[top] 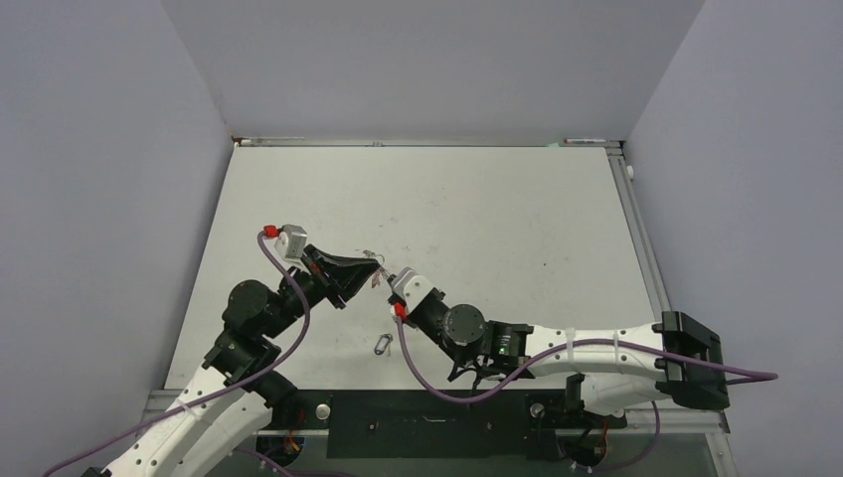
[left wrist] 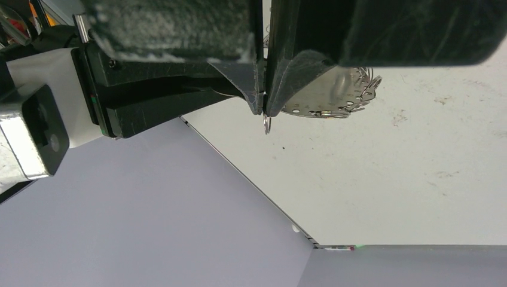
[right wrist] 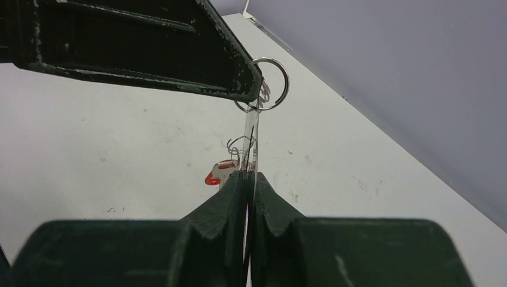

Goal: Put the keys on the keyring

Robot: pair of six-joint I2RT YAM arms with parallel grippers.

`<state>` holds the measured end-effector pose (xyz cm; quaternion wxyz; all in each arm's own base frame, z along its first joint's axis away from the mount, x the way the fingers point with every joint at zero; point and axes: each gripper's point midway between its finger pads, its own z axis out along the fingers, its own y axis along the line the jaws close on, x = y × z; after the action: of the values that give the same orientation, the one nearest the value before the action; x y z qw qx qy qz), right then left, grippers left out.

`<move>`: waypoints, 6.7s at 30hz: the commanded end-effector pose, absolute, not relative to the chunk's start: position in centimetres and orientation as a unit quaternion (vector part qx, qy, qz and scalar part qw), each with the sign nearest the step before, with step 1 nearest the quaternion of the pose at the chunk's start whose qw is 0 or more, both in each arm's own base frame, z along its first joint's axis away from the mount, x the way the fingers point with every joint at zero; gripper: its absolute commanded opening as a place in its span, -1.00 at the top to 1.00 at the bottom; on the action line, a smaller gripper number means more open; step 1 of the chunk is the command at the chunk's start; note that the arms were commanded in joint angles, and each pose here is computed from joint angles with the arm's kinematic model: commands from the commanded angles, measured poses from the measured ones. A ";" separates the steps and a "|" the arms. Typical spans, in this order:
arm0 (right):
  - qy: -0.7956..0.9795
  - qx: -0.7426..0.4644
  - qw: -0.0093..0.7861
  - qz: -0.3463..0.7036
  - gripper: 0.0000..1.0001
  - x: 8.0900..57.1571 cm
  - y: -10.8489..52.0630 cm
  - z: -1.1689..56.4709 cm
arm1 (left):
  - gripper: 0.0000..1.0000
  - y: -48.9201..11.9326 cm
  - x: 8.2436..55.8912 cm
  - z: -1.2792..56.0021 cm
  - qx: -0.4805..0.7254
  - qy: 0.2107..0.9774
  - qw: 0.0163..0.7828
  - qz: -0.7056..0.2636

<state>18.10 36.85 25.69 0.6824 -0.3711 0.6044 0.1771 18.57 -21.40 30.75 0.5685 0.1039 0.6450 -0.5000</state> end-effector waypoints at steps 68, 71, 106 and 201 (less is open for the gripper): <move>0.546 -0.466 0.624 0.310 -0.16 14.3 34.3 30.0 | 1.00 -21.0 15.7 31.0 0.265 0.796 0.396 -0.374; 0.530 -0.462 0.629 0.331 -0.16 13.8 33.7 31.3 | 1.00 -20.7 16.3 30.6 0.240 0.808 0.395 -0.366; 0.457 -0.584 0.621 0.254 0.05 15.7 39.1 27.8 | 1.00 -21.7 14.9 29.3 0.199 0.839 0.313 -0.398; 0.449 -0.576 0.553 0.401 0.90 11.0 36.1 30.1 | 0.16 -21.1 11.5 36.3 0.319 0.601 0.557 -0.476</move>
<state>12.79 36.20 28.08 0.5834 -0.5707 0.4692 0.3373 11.91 -20.90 31.85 0.4501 0.2571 0.7164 -0.4669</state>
